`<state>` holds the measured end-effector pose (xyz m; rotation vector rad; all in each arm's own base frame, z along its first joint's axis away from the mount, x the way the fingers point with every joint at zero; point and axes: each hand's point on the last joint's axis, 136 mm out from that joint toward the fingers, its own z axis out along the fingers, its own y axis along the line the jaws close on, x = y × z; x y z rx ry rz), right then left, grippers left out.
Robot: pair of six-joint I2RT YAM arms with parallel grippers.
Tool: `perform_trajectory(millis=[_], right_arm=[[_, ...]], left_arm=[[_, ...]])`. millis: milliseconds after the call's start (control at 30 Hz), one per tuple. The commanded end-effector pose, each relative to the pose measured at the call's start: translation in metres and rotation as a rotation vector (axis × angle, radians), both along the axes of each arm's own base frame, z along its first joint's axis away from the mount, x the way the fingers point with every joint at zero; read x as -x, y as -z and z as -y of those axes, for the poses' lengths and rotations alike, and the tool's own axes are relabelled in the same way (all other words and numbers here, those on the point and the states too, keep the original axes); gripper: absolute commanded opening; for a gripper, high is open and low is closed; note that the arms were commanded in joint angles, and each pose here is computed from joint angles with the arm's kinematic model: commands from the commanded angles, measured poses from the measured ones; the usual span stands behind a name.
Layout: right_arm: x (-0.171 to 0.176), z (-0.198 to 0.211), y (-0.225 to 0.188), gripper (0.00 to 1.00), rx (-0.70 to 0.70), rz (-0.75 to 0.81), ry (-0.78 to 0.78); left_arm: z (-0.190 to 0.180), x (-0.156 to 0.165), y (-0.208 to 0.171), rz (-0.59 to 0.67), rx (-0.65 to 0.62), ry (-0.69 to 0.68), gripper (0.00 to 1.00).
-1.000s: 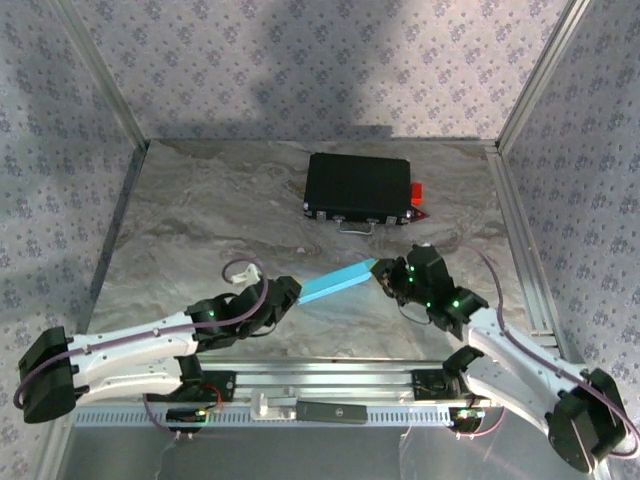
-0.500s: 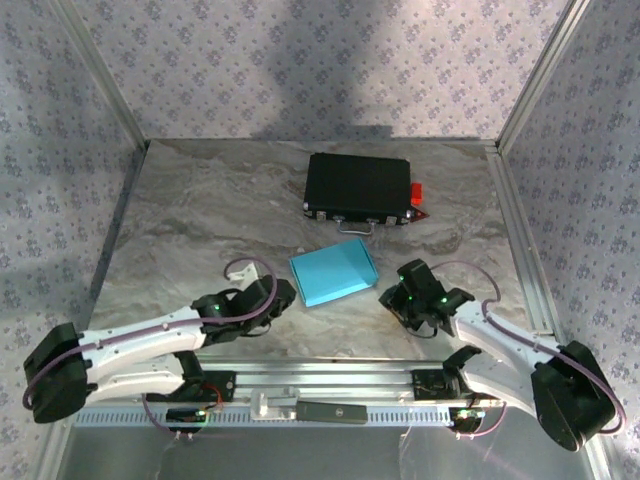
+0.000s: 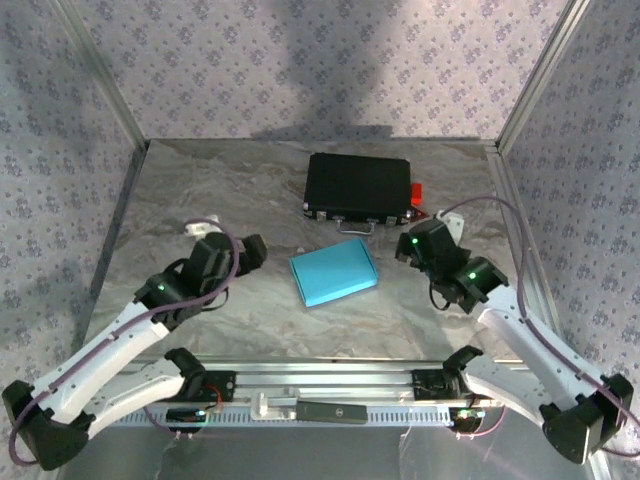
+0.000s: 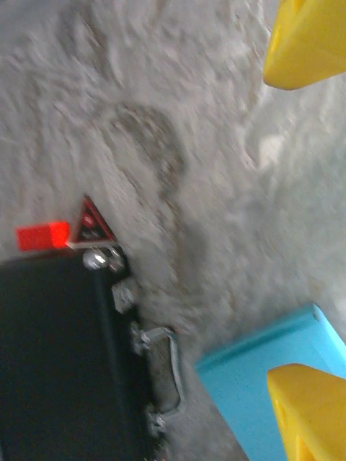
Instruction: Fold the paper box
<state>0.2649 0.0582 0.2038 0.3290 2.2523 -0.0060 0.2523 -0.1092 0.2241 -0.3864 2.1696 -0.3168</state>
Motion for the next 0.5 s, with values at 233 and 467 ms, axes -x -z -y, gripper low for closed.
perform_trajectory(millis=[233,467], right_arm=[[-0.04,0.074,0.028,0.99,0.165,0.305,0.025],[-0.061,0.093,0.086,0.99,0.211,0.315,0.003]], left_arm=[[-0.088,-0.044,0.011,0.102,-0.471,-0.071,1.0],[-0.103,-0.08,0.09,0.171,-0.48,-0.007,1.0]])
